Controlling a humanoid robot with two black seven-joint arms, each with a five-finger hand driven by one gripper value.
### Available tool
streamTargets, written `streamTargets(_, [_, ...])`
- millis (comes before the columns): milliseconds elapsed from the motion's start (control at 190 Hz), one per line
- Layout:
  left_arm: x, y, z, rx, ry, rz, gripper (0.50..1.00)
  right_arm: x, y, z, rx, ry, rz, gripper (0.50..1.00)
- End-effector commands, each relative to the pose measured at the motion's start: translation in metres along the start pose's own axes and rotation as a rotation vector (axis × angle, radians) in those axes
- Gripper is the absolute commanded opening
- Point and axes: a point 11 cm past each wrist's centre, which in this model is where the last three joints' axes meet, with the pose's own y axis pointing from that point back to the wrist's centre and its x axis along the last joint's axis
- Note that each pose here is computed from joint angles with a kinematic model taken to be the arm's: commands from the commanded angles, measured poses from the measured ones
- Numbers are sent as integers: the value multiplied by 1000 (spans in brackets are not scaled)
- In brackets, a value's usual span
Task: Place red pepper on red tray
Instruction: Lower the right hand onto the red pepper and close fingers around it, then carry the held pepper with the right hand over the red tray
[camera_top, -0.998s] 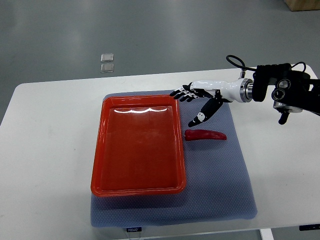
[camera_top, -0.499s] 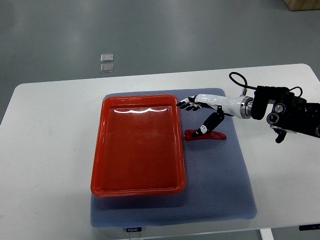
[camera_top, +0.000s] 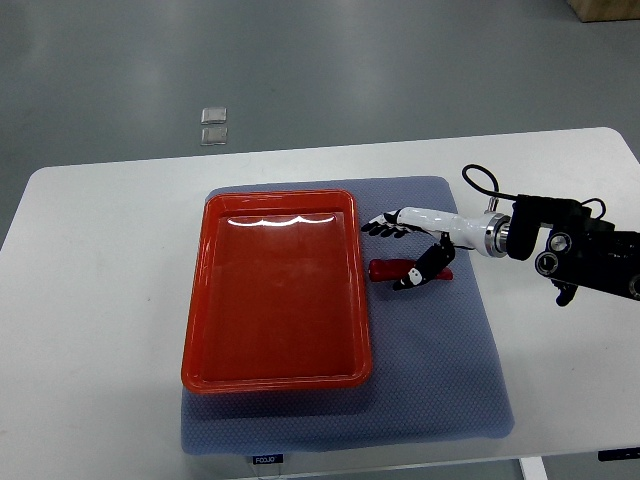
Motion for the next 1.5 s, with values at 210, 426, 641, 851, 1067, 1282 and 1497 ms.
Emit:
streamTargets(210, [0, 0, 0, 0, 0, 0, 1000, -5, 1, 7, -15, 21, 1, 817])
streamTargets(426, [0, 0, 0, 0, 0, 0, 1000, -8, 1, 11, -29, 59, 3, 801])
streamTargets(641, [0, 0, 0, 0, 2, 0, 1000, -10, 1, 14, -37, 64, -2, 778])
streamTargets(851, [0, 0, 0, 0, 0, 0, 1000, -15, 1, 18, -45, 83, -2, 656])
streamTargets(1067, [0, 0, 0, 0, 0, 0, 1000, -12, 1, 20, -50, 86, 19, 527])
streamTargets(1282, [0, 0, 0, 0, 0, 2, 1000, 3, 8, 22, -61, 96, 49, 500])
streamTargets(1497, [0, 0, 0, 0, 0, 0, 1000, 50, 18, -1, -38, 156, 119, 500])
